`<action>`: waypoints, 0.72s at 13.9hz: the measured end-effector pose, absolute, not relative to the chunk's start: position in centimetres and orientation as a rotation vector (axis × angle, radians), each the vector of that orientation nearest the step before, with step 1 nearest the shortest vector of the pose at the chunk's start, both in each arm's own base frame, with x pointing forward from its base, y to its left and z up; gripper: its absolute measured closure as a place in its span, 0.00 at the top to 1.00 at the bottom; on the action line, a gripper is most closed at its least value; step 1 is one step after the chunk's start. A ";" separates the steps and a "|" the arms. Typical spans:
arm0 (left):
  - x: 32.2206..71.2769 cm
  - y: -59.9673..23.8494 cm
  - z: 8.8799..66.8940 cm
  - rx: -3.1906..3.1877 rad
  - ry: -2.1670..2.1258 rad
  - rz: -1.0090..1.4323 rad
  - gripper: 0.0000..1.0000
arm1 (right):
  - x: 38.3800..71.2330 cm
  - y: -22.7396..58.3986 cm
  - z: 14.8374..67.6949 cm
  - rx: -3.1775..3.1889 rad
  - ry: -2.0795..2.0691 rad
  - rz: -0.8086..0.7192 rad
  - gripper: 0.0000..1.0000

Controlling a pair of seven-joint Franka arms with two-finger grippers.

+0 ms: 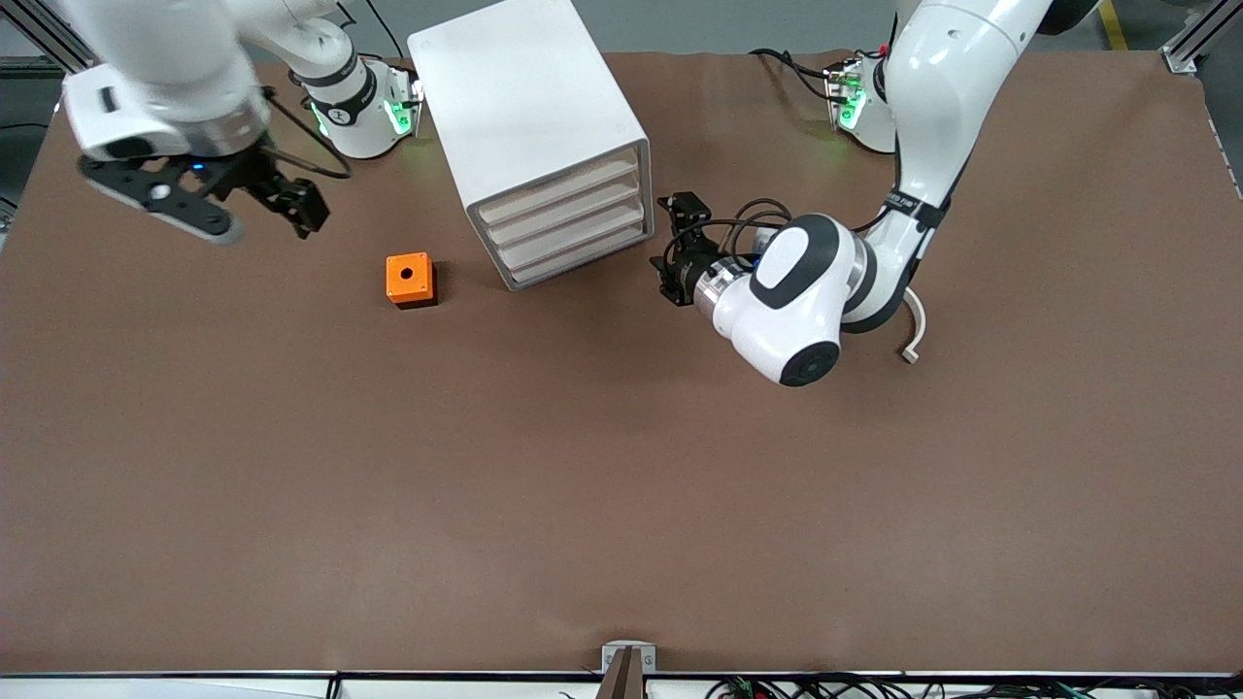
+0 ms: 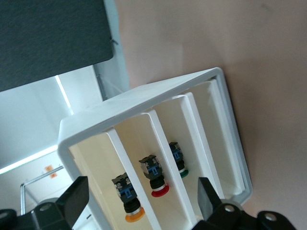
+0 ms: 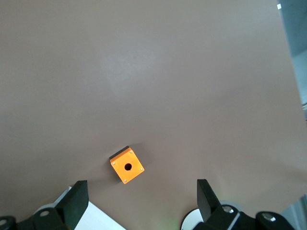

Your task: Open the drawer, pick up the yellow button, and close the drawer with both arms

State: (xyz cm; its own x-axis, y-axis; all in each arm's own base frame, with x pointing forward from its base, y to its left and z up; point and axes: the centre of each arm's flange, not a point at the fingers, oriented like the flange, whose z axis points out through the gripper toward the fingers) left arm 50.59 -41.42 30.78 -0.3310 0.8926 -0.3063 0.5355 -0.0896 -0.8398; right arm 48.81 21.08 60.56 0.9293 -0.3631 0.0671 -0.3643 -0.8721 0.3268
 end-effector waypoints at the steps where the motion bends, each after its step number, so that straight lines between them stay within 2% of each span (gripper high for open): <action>1: 50.3 -42.3 29.7 -1.492 -1.834 1.401 1.00 | 48.9 21.8 59.7 2.735 -0.536 -0.002 1.00; 6: 48.6 -46.2 28.4 -1.309 -1.832 1.402 1.00 | 49.9 23.7 57.5 2.737 -0.517 -0.048 1.00; 9: 47.4 -48.0 29.2 -1.304 -1.820 1.387 1.00 | 49.9 26.5 57.7 2.803 -0.732 -0.125 1.00; 10: 46.8 -48.6 29.1 -1.305 -1.810 1.377 0.96 | 50.1 27.3 57.7 2.807 -0.829 -0.153 1.00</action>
